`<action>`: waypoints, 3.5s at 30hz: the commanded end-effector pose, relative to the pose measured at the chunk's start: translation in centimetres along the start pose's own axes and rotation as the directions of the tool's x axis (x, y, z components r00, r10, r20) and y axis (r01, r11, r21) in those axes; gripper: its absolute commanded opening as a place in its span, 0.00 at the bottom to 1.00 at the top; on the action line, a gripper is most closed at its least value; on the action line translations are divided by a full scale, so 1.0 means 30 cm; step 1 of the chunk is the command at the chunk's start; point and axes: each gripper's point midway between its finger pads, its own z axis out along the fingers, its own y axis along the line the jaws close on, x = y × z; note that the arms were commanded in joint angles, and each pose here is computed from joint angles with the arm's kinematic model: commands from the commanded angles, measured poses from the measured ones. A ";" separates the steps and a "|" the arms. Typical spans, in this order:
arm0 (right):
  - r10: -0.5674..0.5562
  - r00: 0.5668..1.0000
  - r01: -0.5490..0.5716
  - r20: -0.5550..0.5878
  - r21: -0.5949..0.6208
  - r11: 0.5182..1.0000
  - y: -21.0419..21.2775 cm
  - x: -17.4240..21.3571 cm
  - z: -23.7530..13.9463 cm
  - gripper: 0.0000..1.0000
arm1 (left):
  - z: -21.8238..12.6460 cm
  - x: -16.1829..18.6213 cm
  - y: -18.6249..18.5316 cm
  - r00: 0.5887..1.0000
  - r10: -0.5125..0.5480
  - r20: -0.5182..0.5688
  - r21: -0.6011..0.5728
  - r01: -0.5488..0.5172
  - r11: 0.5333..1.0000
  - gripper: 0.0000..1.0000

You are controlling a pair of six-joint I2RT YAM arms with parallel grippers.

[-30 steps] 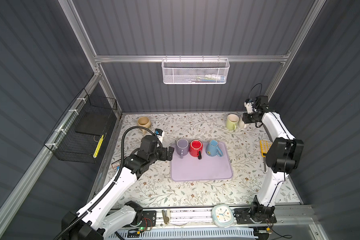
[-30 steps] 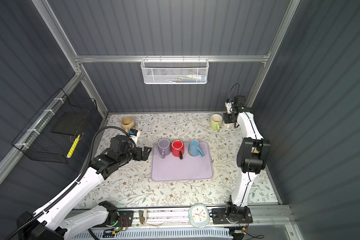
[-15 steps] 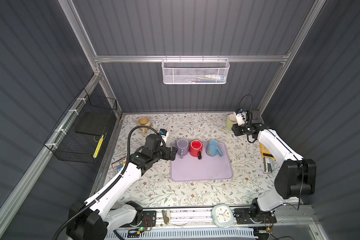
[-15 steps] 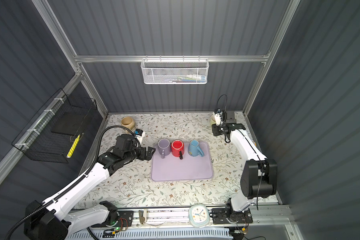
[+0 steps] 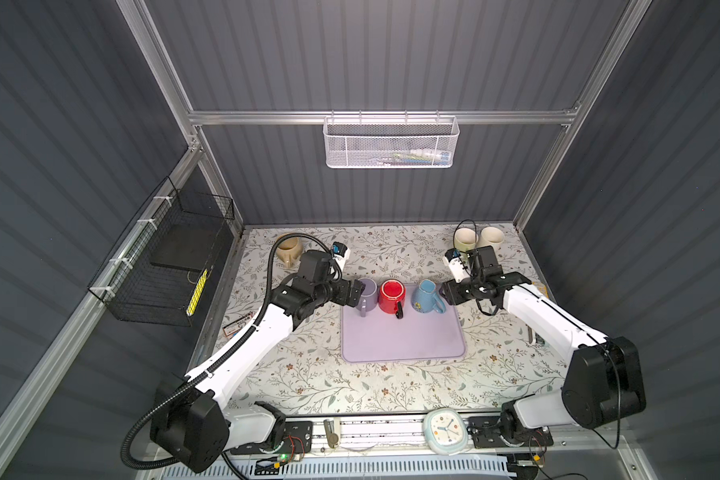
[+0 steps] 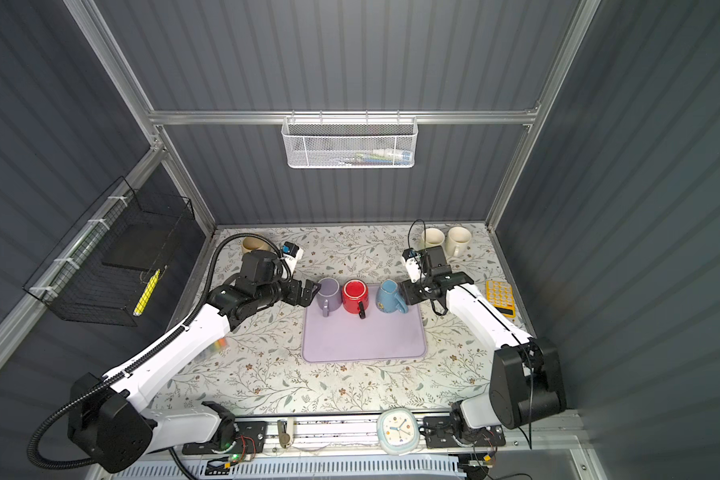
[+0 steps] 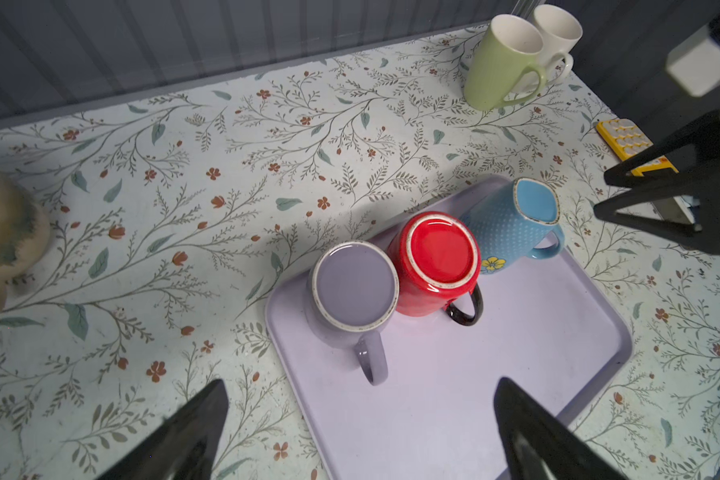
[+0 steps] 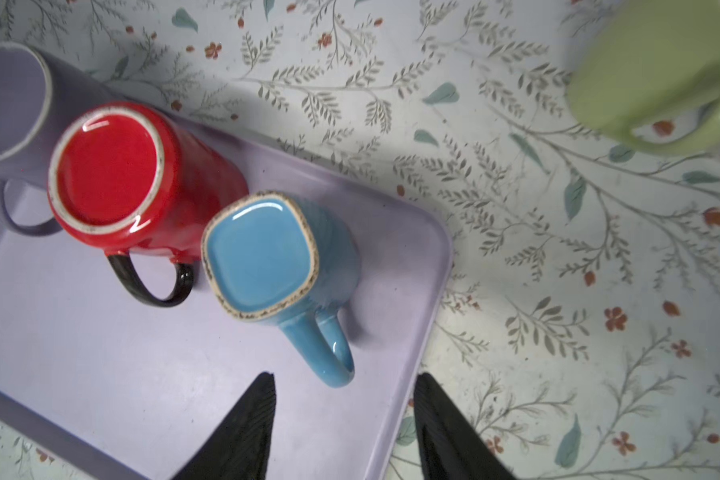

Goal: Turn the mug right side up
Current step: 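Open the right gripper and lift it off the white mug, then move the right gripper over the upside-down blue mug on the tray, then close the right gripper on the blue mug and lift it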

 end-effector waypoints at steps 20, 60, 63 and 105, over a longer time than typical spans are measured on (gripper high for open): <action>-0.319 0.903 0.319 -0.288 -0.049 0.946 0.064 0.177 0.177 0.62 | -0.010 0.037 0.017 1.000 0.020 0.002 -0.017 -0.020 1.000 1.00; -0.293 0.931 0.297 -0.219 -0.013 0.955 0.068 0.182 0.250 0.09 | -0.006 0.063 0.020 1.000 0.003 -0.004 -0.019 -0.003 1.000 1.00; -0.284 0.939 0.286 -0.191 -0.018 0.958 0.076 0.161 0.237 0.07 | -0.003 0.060 0.019 1.000 0.001 -0.002 -0.016 -0.001 1.000 1.00; -0.045 0.940 0.117 0.338 -0.198 0.973 0.131 -0.140 -0.083 0.02 | 0.006 0.001 -0.047 0.998 -0.041 0.048 0.099 0.036 0.994 1.00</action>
